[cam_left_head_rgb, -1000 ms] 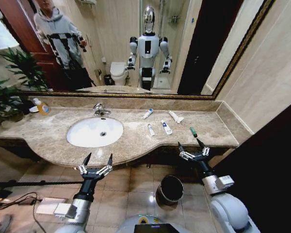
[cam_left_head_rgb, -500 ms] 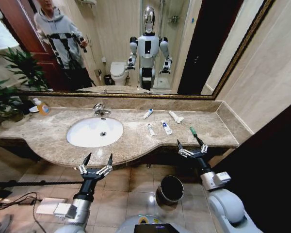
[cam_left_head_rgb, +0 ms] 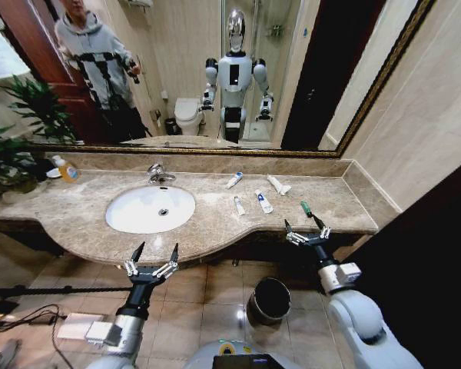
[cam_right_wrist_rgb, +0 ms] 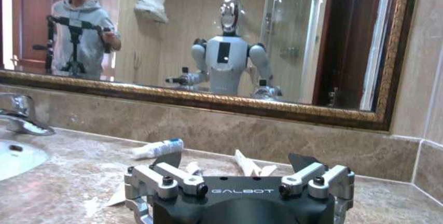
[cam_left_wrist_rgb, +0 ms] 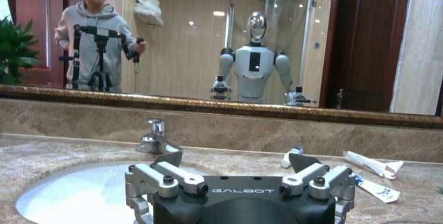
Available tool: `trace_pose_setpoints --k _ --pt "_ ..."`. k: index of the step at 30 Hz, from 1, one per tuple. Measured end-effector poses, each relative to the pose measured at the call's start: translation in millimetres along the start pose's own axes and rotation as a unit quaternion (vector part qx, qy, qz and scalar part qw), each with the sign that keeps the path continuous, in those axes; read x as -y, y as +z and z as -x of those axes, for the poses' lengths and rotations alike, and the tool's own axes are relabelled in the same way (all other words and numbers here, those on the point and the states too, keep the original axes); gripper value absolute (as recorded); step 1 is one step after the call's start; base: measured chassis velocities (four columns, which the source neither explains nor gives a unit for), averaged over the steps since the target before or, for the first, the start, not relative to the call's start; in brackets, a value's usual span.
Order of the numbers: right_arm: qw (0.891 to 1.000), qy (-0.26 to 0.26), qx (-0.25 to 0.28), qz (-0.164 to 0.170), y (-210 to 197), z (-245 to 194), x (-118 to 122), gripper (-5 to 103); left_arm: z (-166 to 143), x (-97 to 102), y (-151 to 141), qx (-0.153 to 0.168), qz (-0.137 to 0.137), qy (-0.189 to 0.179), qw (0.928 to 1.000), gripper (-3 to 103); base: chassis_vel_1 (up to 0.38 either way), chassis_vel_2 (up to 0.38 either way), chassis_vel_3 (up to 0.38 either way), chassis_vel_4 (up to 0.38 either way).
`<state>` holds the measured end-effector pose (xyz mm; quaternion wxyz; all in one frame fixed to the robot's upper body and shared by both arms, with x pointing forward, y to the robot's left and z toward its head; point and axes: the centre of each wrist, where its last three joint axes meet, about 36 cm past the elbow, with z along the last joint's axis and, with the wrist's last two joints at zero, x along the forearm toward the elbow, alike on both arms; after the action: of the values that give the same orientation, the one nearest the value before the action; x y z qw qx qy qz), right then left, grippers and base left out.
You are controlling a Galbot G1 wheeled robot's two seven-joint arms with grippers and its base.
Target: Pick up the trash from the sink and place it in the trash bin.
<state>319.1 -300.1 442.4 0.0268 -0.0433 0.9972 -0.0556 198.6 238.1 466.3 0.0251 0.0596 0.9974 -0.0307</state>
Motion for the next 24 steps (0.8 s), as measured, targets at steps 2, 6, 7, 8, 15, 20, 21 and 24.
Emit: trace_pose_setpoints --k 2,6,7,8,15,20,21,24 --pt "1.0 0.0 -0.005 0.002 1.5 4.1 0.4 100 0.0 0.0 0.0 0.0 0.0 0.0 1.0 100 0.0 0.0 0.0 0.0" --pt "1.0 0.0 -0.011 0.001 5.7 11.0 2.4 100 0.0 0.0 0.0 0.0 0.0 0.0 1.0 100 0.0 0.0 0.0 0.0" --pt "1.0 0.0 -0.013 0.0 7.1 15.5 3.8 100 0.0 0.0 0.0 0.0 0.0 0.0 1.0 100 0.0 0.0 0.0 0.0" --pt "1.0 0.0 -0.013 0.0 7.1 15.5 3.8 100 0.0 0.0 0.0 0.0 0.0 0.0 1.0 100 0.0 0.0 0.0 0.0" --pt "0.999 0.01 -0.035 0.0 19.7 43.1 20.0 100 0.0 0.0 0.0 0.0 0.0 0.0 1.0 100 0.0 0.0 0.0 0.0" --pt "0.998 0.025 -0.061 0.005 36.1 71.3 44.2 100 0.0 0.0 0.0 0.0 0.0 0.0 1.0 100 0.0 0.0 0.0 0.0" --pt "0.998 0.025 -0.061 0.005 36.1 71.3 44.2 100 0.0 0.0 0.0 0.0 0.0 0.0 1.0 100 0.0 0.0 0.0 0.0" --pt "0.997 0.036 -0.075 0.004 48.3 90.0 60.7 100 0.0 0.0 0.0 0.0 0.0 0.0 1.0 100 0.0 0.0 0.0 0.0"
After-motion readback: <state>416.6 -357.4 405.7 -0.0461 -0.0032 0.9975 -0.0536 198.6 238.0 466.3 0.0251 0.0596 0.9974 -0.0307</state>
